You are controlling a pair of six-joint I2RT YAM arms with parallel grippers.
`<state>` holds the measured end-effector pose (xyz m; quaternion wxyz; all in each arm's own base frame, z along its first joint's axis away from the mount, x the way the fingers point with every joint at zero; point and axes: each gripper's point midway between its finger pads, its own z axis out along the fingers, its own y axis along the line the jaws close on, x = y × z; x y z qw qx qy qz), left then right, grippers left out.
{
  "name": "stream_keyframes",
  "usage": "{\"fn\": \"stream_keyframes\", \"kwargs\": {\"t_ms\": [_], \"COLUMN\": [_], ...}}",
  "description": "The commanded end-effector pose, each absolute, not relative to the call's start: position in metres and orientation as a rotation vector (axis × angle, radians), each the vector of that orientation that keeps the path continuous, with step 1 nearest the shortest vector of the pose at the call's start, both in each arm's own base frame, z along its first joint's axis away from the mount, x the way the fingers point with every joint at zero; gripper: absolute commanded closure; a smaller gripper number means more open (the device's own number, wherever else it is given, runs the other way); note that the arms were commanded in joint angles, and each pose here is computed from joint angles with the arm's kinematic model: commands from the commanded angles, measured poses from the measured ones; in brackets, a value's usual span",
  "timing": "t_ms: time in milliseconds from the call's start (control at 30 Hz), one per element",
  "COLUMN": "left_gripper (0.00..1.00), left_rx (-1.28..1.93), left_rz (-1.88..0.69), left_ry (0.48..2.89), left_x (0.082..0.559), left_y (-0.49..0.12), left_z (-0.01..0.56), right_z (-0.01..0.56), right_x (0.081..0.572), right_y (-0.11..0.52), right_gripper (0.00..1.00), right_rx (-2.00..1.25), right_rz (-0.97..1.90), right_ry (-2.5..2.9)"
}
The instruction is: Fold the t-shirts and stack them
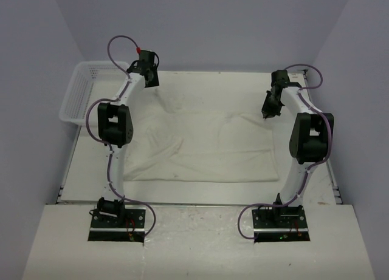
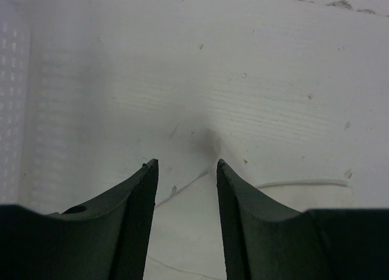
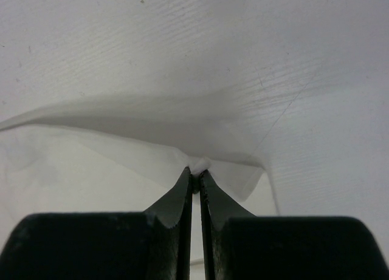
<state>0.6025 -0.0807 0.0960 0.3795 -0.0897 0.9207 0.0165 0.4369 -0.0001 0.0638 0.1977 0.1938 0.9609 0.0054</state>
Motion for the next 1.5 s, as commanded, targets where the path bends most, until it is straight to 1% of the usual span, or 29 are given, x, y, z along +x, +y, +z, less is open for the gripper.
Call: {"fn": "stream_keyframes", "kwargs": {"t_ms": [0, 333, 733, 800, 833, 867, 900, 1033, 1133, 1167, 1233, 1367, 1467], "left_gripper": [0.55, 0.53, 0.53, 0.54, 0.56, 0.61, 0.64, 0.68, 0.74, 0.84, 1.0, 1.0, 1.0], "left_rx": [-0.186, -0.142, -0.089, -0.088, -0.084, -0.086, -0.085, -0.086, -0.081, -0.083, -0.086, -0.076, -0.055], "left_rz": [0.04, -0.033, -0.234, -0.246, -0.255, -0.256, -0.257, -0.254, -0.264, -0.266, -0.269, -0.306, -0.368], "left_ry": [2.329, 2.326, 2.321, 2.333, 2.336, 2.345, 2.35, 2.357, 2.352, 2.349, 2.343, 2.295, 2.23], "left_x": [0.611, 0.622, 0.629, 0.628, 0.628, 0.627, 0.626, 0.625, 0.625, 0.625, 0.625, 0.623, 0.617], "left_y": [-0.085, -0.094, -0.119, -0.121, -0.122, -0.123, -0.123, -0.121, -0.123, -0.121, -0.122, -0.125, -0.132], "left_z": [0.1, 0.083, 0.071, 0.064, 0.063, 0.059, 0.058, 0.057, 0.06, 0.061, 0.065, 0.081, 0.109], "right_z": [0.076, 0.071, 0.068, 0.068, 0.068, 0.068, 0.069, 0.07, 0.068, 0.066, 0.065, 0.064, 0.064], "right_x": [0.449, 0.447, 0.447, 0.447, 0.446, 0.447, 0.447, 0.448, 0.449, 0.448, 0.448, 0.448, 0.448], "right_y": [-0.001, -0.004, -0.006, -0.007, -0.008, -0.008, -0.007, -0.007, -0.006, -0.006, -0.005, -0.005, -0.006], "right_gripper": [1.0, 1.0, 1.0, 1.0, 1.0, 1.0, 1.0, 1.0, 1.0, 1.0, 1.0, 1.0, 1.0], "right_rx": [0.519, 0.52, 0.523, 0.522, 0.523, 0.523, 0.523, 0.527, 0.529, 0.529, 0.529, 0.525, 0.524], "right_rz": [0.011, -0.011, -0.031, -0.038, -0.045, -0.045, -0.043, -0.034, -0.029, -0.03, -0.026, -0.027, -0.032], "right_ry": [2.644, 2.655, 2.665, 2.666, 2.666, 2.666, 2.666, 2.66, 2.667, 2.671, 2.674, 2.676, 2.676]}}
